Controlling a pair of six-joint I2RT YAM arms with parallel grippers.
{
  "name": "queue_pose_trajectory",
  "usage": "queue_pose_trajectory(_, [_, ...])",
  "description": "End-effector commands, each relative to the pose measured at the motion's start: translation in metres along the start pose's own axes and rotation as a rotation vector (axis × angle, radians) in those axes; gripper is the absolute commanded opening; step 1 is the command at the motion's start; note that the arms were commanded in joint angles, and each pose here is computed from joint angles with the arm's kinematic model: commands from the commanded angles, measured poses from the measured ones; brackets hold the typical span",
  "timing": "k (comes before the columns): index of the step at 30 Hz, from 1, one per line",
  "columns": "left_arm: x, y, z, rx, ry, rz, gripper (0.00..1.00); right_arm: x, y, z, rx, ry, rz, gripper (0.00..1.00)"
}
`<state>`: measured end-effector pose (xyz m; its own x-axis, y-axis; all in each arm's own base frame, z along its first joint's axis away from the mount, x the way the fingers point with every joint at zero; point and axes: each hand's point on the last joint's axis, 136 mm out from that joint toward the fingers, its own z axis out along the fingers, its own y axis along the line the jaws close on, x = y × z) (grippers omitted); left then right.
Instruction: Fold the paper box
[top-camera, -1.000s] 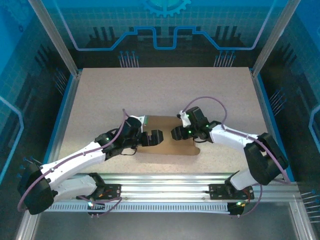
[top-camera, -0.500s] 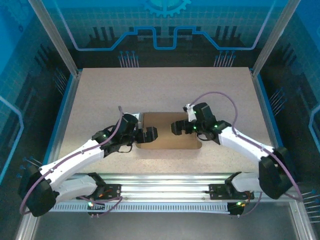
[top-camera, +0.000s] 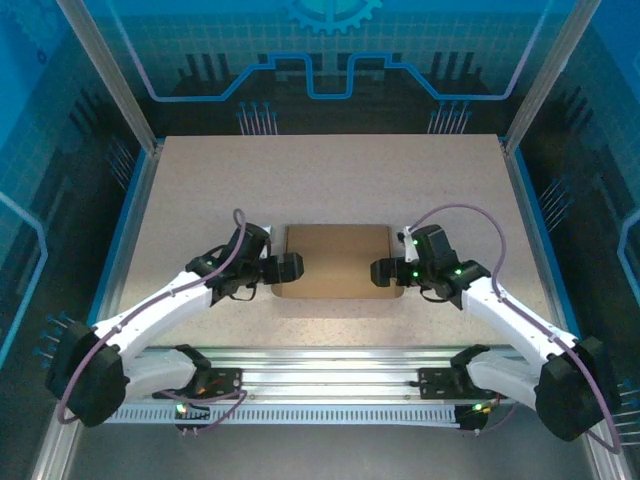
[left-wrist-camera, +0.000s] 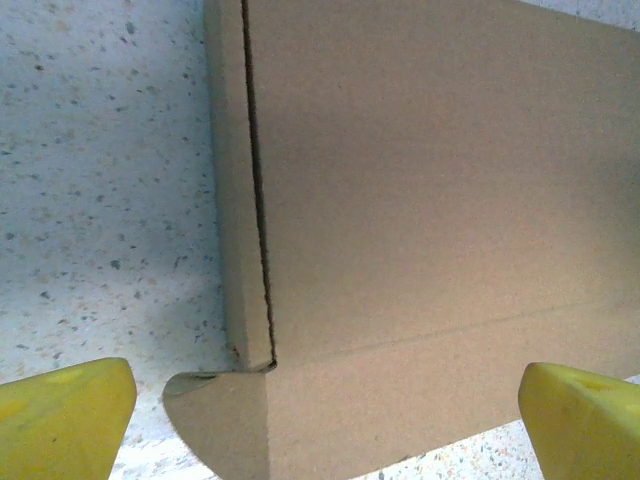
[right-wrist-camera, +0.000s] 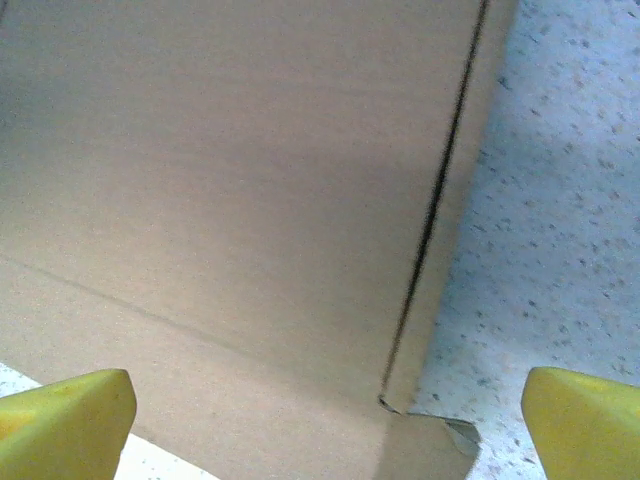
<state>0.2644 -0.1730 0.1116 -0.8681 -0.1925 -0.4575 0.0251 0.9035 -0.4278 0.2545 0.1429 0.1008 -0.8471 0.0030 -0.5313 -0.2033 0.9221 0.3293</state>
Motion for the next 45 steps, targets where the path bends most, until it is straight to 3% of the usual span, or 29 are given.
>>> queue_pose_trajectory(1, [-0.004, -0.005, 0.009, 0.022, 0.009, 0.011, 0.99, 0.011, -0.012, 0.005, 0.016, 0.044, 0.066, 1.0])
queue_pose_trajectory(5, [-0.009, 0.0, 0.022, -0.002, 0.021, -0.006, 0.99, 0.005, -0.014, 0.013, 0.011, 0.051, 0.083, 0.98])
queue_pose_trajectory(12, [-0.016, -0.012, 0.039, 0.097, 0.074, -0.042, 0.95, 0.004, -0.02, 0.025, -0.02, 0.066, 0.129, 0.73])
queue_pose_trajectory(25, [-0.012, 0.002, 0.051, 0.029, 0.114, -0.022, 0.71, 0.011, -0.024, 0.035, -0.029, 0.087, 0.165, 0.5])
queue_pose_trajectory(37, [0.002, 0.013, 0.065, 0.002, 0.166, -0.042, 0.6, 0.026, -0.033, 0.047, 0.016, 0.139, 0.163, 0.37])
queue_pose_trajectory(45, [0.012, 0.019, 0.069, -0.015, 0.194, -0.053, 0.52, 0.03, -0.037, 0.05, 0.062, 0.151, 0.144, 0.34])
